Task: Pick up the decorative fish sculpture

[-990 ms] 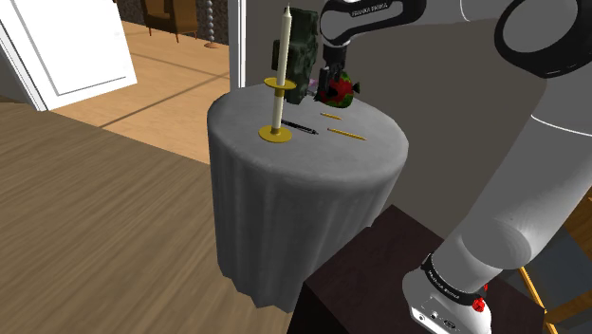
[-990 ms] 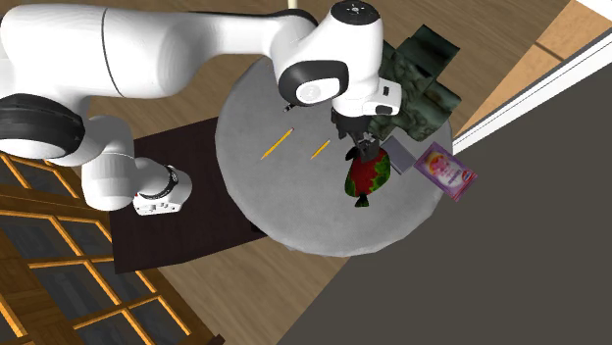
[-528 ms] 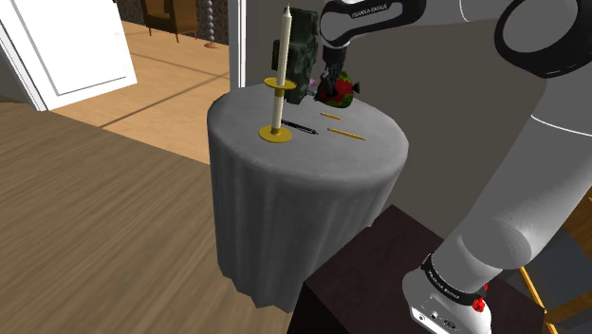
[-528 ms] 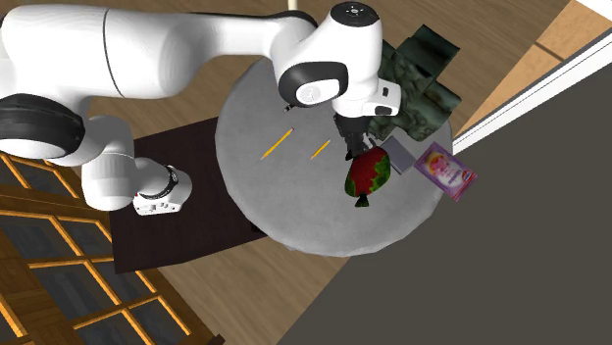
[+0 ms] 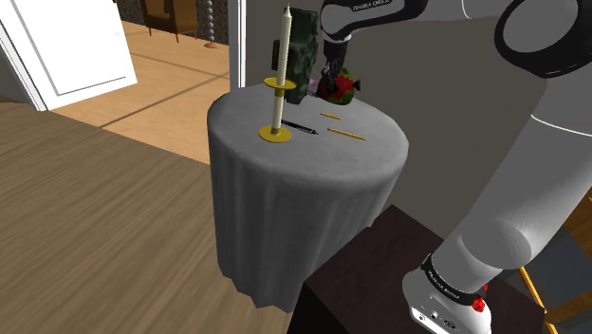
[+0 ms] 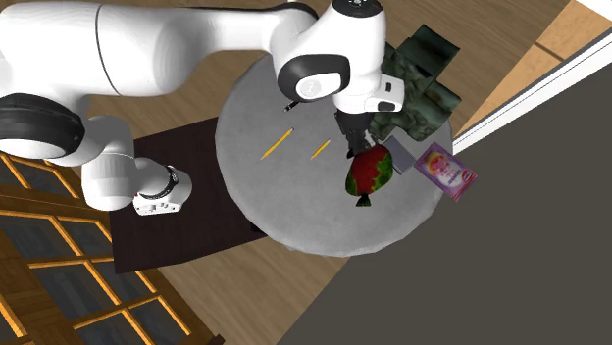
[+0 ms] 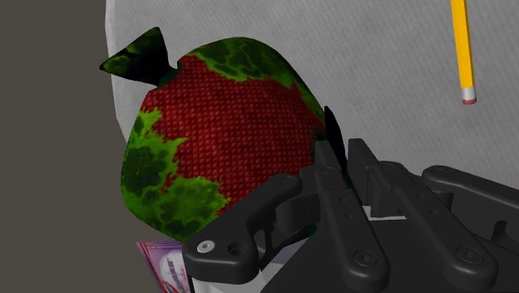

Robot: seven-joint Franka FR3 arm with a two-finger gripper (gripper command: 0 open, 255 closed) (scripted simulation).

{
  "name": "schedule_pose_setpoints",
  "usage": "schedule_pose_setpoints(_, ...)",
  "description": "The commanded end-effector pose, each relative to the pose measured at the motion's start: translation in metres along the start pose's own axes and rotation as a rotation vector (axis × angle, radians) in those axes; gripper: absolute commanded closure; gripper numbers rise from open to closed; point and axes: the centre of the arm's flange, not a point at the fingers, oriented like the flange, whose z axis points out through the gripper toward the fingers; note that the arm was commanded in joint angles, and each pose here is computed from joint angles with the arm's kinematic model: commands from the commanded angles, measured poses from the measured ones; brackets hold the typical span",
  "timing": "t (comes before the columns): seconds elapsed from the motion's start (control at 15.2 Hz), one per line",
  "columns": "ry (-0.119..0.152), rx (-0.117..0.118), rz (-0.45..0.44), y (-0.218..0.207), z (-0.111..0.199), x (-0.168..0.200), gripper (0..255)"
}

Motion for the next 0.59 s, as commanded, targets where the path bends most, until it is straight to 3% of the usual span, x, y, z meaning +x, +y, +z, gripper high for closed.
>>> schedule_pose_setpoints(0.0, 0.000, 0.000, 0.000, 0.003, -0.010, -0.001, 255)
schedule_pose_setpoints(0.53, 0.000, 0.000, 0.000, 0.015, -0.050, -0.001, 255)
